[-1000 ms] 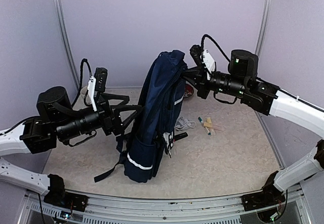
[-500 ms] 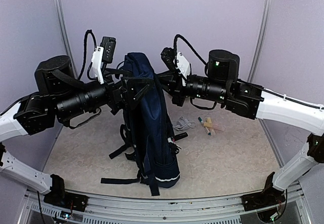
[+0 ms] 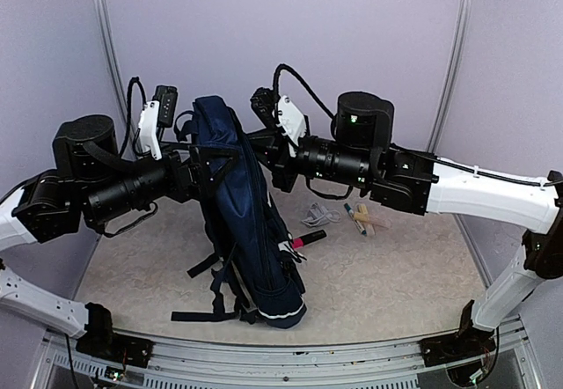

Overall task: Pack the student bag
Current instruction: Hold the student bag at the center of the board, then unzip the upper front pocket of the student bag.

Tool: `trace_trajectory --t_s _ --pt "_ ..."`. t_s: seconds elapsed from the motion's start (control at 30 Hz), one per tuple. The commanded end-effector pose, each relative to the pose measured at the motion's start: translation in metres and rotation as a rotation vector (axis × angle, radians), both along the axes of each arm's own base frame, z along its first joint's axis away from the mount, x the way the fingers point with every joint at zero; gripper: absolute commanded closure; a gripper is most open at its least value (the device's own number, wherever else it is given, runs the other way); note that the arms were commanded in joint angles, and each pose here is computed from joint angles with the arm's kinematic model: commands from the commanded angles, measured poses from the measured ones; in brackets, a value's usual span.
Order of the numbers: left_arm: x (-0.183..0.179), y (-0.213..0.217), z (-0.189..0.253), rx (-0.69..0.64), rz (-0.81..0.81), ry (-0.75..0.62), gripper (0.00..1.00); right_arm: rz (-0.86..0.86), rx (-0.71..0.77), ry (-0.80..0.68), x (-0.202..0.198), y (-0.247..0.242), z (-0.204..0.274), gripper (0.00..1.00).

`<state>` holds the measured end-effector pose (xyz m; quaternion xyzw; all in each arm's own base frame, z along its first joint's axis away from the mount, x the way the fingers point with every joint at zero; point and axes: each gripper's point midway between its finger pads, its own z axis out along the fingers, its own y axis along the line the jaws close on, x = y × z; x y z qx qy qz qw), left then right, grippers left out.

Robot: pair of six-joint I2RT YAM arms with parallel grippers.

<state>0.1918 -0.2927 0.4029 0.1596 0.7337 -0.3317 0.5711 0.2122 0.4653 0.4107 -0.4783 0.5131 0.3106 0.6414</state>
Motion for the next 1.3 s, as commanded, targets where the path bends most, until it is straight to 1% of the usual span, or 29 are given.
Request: trace_trajectory --t_s 0.0,0.07,0.1,0.13,0.17,0.2,0.33,0.43,0.53,0.63,0.7,0.8,0.87,0.93,1.0,1.1,1.17,1.27 --pt "0.003 -0.011 -0.024 0.055 -0.039 0.006 0.17 0.027 0.157 -0.075 -0.016 0.002 0.062 1.0" --pt "-0.009 -0.023 -0.015 0.006 -0.137 -0.038 0.41 0.028 0.148 -0.061 -0.013 0.003 0.063 1.0" --pt "-0.015 -0.028 -0.008 -0.017 -0.185 -0.075 0.57 0.033 0.146 -0.056 -0.012 0.002 0.063 1.0" --pt "-0.02 -0.033 -0.005 -0.027 -0.228 -0.098 0.8 0.039 0.151 -0.053 -0.011 0.0 0.064 1.0" --pt "-0.025 -0.036 -0.002 -0.029 -0.261 -0.12 0.98 0.043 0.157 -0.047 -0.009 -0.003 0.066 1.0" --pt "-0.029 -0.038 0.0 -0.026 -0.284 -0.14 1.0 0.044 0.168 -0.038 -0.006 -0.008 0.068 1.0" --pt "-0.054 -0.049 0.01 0.025 -0.421 -0.257 1.0 0.006 0.217 0.008 0.025 -0.04 0.081 1.0" --pt "-0.081 -0.062 0.022 0.1 -0.557 -0.396 1.0 -0.06 0.251 0.051 0.058 -0.066 0.085 1.0" --pt "-0.095 -0.066 0.024 0.193 -0.62 -0.469 1.0 -0.102 0.269 0.059 0.077 -0.084 0.089 1.0" --pt "-0.091 -0.054 0.033 0.229 -0.591 -0.501 1.0 -0.136 0.249 0.056 0.087 -0.092 0.09 1.0" --pt "-0.09 -0.041 0.044 0.212 -0.567 -0.523 1.0 -0.184 0.246 0.079 0.1 -0.104 0.086 1.0" --pt "-0.083 -0.019 0.053 0.192 -0.506 -0.533 1.0 -0.233 0.294 0.175 0.121 -0.138 0.074 1.0" --pt "-0.079 -0.009 0.05 0.195 -0.476 -0.532 1.0 -0.26 0.324 0.259 0.133 -0.16 0.059 1.0" --pt "-0.08 -0.001 0.044 0.192 -0.476 -0.539 1.0 -0.296 0.316 0.311 0.139 -0.173 0.041 1.0" --pt "-0.081 0.005 0.039 0.18 -0.471 -0.542 1.0 -0.285 0.285 0.357 0.136 -0.173 0.021 1.0" --pt "-0.077 0.011 0.031 0.191 -0.447 -0.531 1.0 -0.216 0.243 0.438 0.123 -0.165 -0.009 1.0" --pt "-0.079 0.014 0.029 0.199 -0.45 -0.538 1.0 -0.218 0.231 0.451 0.118 -0.169 -0.022 1.0" --pt "-0.085 0.022 0.038 0.164 -0.451 -0.573 1.0 -0.19 0.233 0.424 0.109 -0.176 -0.023 1.0"
